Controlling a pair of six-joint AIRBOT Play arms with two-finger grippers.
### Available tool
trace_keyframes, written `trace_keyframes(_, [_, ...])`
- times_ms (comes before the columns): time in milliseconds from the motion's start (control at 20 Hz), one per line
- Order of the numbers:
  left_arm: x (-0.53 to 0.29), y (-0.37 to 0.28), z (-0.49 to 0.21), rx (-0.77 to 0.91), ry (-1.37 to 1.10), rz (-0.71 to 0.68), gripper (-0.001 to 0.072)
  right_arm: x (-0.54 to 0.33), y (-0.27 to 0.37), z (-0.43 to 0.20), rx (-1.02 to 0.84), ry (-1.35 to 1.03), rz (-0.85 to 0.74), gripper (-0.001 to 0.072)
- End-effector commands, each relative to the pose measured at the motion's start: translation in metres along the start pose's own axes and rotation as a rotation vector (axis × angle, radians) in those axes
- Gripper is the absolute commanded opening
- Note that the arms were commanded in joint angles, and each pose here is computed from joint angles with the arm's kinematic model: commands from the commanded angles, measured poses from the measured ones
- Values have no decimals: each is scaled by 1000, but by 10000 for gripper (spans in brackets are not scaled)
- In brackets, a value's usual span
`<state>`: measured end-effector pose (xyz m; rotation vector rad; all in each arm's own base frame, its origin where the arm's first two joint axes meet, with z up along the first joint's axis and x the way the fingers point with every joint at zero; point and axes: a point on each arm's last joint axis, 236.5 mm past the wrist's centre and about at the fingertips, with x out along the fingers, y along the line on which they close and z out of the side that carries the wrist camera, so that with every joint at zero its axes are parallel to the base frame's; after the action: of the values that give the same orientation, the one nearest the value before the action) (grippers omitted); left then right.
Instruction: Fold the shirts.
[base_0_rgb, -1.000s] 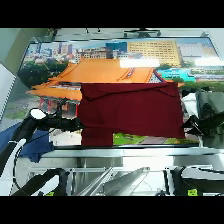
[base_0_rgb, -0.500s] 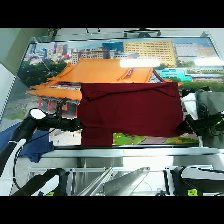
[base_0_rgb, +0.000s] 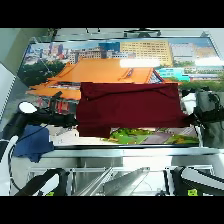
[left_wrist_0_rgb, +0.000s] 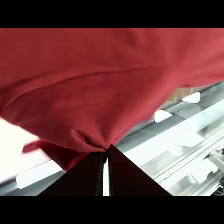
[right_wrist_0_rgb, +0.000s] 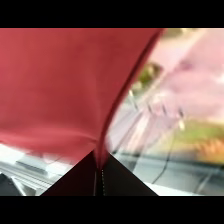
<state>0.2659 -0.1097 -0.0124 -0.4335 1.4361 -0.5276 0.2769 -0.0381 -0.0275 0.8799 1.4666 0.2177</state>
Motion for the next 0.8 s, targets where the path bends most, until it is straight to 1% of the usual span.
trace_keyframes(0, [-37,26,-11,-70,-24,72,20,-12,1,-10,4,4,-57,17])
trace_keyframes(150, [-71,30,0,-91,-182,100,20,-20,-1,-17,6,-5,-109,17])
trace_keyframes(250, [-78,32,4,-87,-222,114,20,-19,24,-8,-36,-56,-39,16])
trace_keyframes(400, [-68,17,24,-43,-227,35,20,-8,77,13,-149,-136,94,16])
trace_keyframes(550, [-71,14,76,15,-254,51,20,7,83,49,-167,-233,69,16])
trace_keyframes(750, [-62,12,155,105,-256,66,20,33,64,84,-121,-224,50,17])
